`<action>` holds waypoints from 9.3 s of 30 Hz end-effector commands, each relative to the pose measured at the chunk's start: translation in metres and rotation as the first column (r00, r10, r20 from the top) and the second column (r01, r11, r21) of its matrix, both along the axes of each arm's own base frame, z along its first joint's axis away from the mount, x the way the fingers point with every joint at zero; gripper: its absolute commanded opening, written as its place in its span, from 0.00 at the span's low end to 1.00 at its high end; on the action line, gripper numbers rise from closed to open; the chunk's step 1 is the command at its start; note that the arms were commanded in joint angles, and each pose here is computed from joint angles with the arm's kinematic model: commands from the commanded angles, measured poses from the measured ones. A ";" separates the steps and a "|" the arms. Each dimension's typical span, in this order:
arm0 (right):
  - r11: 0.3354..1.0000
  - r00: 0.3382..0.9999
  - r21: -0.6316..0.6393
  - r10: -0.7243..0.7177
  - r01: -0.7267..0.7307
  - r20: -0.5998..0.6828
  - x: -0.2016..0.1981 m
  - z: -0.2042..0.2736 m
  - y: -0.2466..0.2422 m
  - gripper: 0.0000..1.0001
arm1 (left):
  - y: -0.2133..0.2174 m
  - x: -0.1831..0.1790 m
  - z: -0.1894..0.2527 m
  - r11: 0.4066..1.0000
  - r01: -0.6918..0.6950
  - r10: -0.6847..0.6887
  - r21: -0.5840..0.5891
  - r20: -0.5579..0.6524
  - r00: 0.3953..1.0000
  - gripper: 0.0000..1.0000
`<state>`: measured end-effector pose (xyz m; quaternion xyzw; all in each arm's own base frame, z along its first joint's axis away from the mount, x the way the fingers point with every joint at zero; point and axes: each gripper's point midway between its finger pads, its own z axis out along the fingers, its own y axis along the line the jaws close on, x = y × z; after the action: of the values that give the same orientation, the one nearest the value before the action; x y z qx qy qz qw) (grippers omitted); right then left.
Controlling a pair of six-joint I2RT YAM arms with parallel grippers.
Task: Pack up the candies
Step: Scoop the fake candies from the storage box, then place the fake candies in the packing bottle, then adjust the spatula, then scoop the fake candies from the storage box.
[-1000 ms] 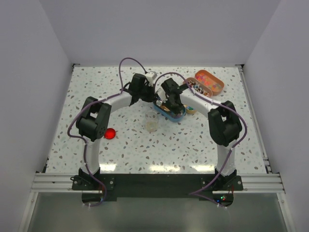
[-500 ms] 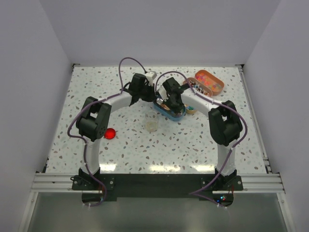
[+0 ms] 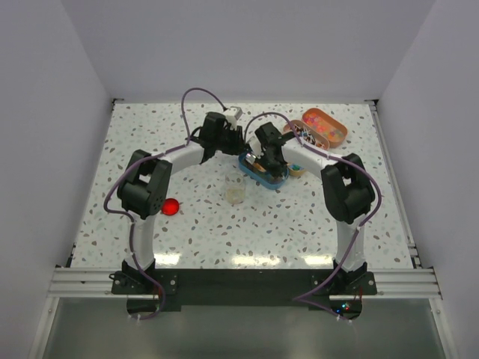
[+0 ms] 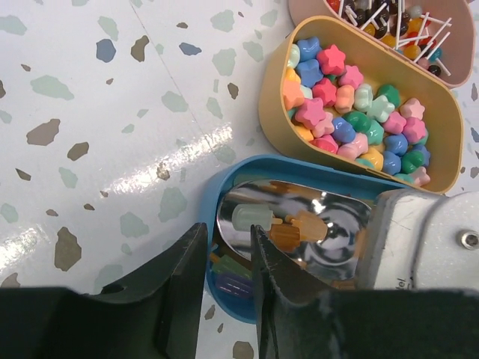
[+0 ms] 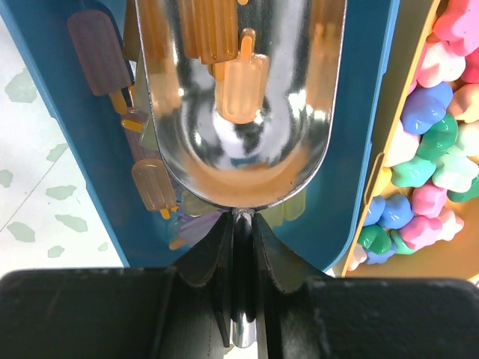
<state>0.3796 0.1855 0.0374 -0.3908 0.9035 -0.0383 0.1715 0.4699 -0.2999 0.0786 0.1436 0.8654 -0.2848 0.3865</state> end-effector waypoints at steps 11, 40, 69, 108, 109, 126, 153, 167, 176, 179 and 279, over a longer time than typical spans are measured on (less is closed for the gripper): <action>0.997 0.993 0.075 -0.032 0.024 0.109 0.002 0.055 0.002 0.00 | 0.050 0.009 0.091 0.981 -0.141 0.158 -0.132 0.127 0.979 0.53; 0.983 0.985 -0.158 0.116 -0.095 0.129 -0.109 0.182 -0.010 0.00 | 0.239 -0.085 0.180 0.750 -0.619 0.468 0.234 0.475 0.746 1.00; 0.744 0.914 -0.615 0.396 -0.263 0.088 -0.130 0.173 0.015 0.00 | 0.262 -0.088 0.182 0.665 -0.697 0.498 0.269 0.537 0.681 1.00; 0.585 0.829 -0.787 0.527 -0.196 0.186 -0.123 0.205 0.006 0.00 | 0.260 -0.086 0.177 0.671 -0.685 0.487 0.283 0.529 0.695 1.00; 0.595 0.830 -0.779 0.524 -0.197 0.191 -0.124 0.205 0.007 0.00 | 0.260 -0.086 0.176 0.672 -0.684 0.486 0.284 0.528 0.697 1.00; 0.973 0.907 -0.045 0.229 -0.228 0.353 -0.116 0.182 0.024 0.00 | 0.175 -0.091 0.195 0.938 -0.338 0.268 0.081 0.453 0.850 0.99; 0.856 0.896 0.388 0.171 -0.341 0.411 -0.121 0.158 0.035 0.00 | 0.018 -0.147 0.178 0.907 0.308 -0.294 -0.288 0.093 0.951 0.71; 0.825 0.874 0.437 0.131 -0.357 0.468 -0.120 0.171 0.036 0.00 | 0.014 -0.135 0.155 0.921 0.266 -0.274 -0.285 0.013 0.962 0.45; 0.793 0.836 0.476 0.075 -0.381 0.544 -0.118 0.197 0.033 0.00 | 0.020 -0.130 0.145 0.934 0.229 -0.245 -0.275 -0.026 0.969 0.36; 0.778 0.827 0.487 0.073 -0.397 0.557 -0.118 0.206 0.034 0.00 | 0.025 -0.127 0.140 0.938 0.208 -0.228 -0.276 -0.041 0.973 0.35; 0.963 0.974 -0.176 0.179 -0.202 -0.139 0.039 0.061 -0.104 0.00 | -0.105 0.057 -0.001 0.987 0.138 -0.123 -0.082 0.166 0.978 0.38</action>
<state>0.4021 0.0602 0.1222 -0.4716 0.8734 -0.1122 0.0465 0.5244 -0.3980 0.0589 0.1943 0.8262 -0.3252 0.4171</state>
